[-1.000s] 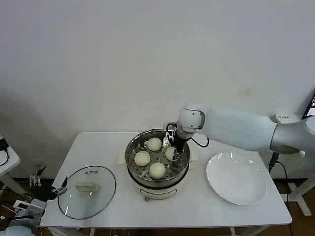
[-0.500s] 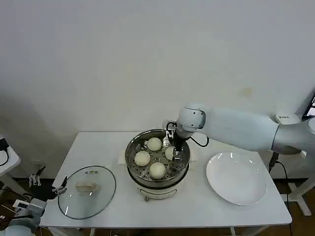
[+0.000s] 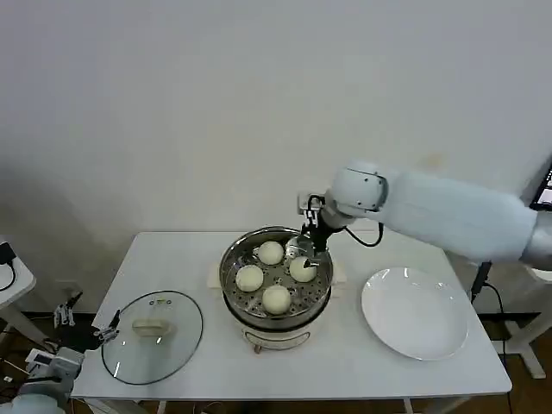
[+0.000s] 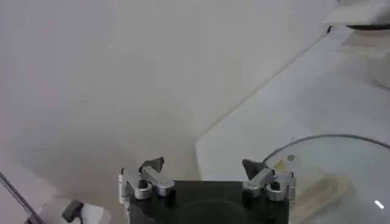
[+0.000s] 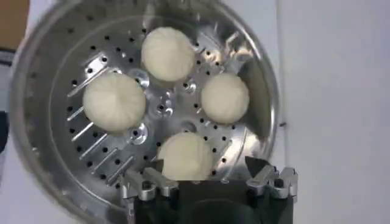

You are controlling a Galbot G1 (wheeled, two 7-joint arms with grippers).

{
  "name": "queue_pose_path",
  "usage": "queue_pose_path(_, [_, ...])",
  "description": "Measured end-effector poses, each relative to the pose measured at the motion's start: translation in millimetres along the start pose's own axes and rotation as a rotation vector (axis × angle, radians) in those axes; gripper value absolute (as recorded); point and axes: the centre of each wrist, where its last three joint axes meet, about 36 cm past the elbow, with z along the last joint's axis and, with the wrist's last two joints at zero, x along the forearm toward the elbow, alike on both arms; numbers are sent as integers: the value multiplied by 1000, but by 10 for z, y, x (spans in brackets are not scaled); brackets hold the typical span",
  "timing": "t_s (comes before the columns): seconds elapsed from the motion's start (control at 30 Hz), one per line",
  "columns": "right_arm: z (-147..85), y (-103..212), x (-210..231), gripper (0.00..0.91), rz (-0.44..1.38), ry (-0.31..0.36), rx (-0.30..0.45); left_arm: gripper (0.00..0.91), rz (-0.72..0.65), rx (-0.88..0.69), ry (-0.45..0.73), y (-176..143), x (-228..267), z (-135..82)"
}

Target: Take steamed baozi put them in steamer then cover it.

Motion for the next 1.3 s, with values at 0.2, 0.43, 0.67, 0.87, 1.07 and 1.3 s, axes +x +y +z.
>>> queue_pose_path(0.2, [160,191,247,907,99,-83,-15,907,-6,3,-2,2,-22,2])
queue_pose_path(0.43, [577,568,427,907,287,-185,-62,907,-2,25,-23,-44,-66,10])
queue_pose_path(0.67, [995,1001,381,907,500,-349,-124,907,-3,54,-70,-106,-155,15])
queue_pose_path(0.87, [1248,1304,236,907,690,-513,-191,907,-7,53,-105,-138,-267,47])
queue_pose_path(1.07, [1630,1712,17,907,848,-653,-355,907,-16,11,-114,-247,-375,167])
queue_pose_path(1.3, [2272,2448,-268,907,996,-705,-587,907,-41,-143,-117,-394,-412,331])
